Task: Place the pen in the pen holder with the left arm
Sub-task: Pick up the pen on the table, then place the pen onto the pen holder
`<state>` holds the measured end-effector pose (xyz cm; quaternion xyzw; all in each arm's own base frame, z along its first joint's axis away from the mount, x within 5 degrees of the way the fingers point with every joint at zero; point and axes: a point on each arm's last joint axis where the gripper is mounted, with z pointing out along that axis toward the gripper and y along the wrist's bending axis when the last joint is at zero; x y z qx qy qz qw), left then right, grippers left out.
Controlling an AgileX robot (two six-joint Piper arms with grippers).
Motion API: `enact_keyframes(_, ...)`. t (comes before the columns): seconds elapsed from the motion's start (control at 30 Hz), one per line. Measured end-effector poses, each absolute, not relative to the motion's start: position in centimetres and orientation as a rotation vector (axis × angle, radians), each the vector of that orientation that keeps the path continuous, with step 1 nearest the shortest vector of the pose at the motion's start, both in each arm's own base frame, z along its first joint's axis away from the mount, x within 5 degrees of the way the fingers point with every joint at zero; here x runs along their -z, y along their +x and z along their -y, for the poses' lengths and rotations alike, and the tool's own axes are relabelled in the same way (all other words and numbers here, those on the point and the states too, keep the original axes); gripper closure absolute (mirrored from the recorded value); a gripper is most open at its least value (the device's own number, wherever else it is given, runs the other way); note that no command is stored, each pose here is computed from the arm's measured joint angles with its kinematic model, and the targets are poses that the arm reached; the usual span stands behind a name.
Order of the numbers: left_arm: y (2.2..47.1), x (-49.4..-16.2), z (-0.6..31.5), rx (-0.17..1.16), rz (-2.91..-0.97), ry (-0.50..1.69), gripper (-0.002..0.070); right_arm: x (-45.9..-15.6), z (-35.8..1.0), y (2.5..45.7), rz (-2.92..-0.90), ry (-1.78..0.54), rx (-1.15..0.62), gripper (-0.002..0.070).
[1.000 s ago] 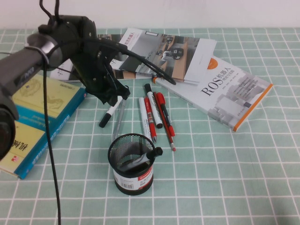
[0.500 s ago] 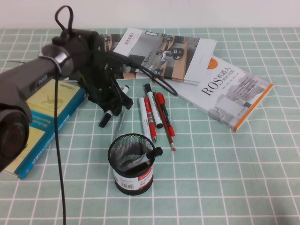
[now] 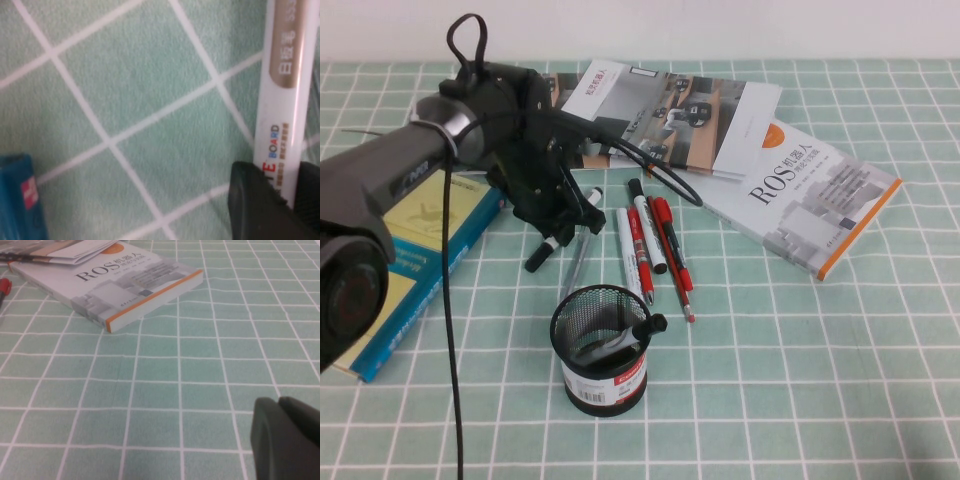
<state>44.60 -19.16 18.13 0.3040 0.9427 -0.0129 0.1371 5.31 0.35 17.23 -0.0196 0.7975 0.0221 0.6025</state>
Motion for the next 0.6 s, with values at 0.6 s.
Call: enact_keyframes(0.6,29.0,-33.1,13.3,0.257,-2.12,0.584,0.056,-17.2,-0.4,5.3,-1.847,-0.045,-0.051,0.0696)
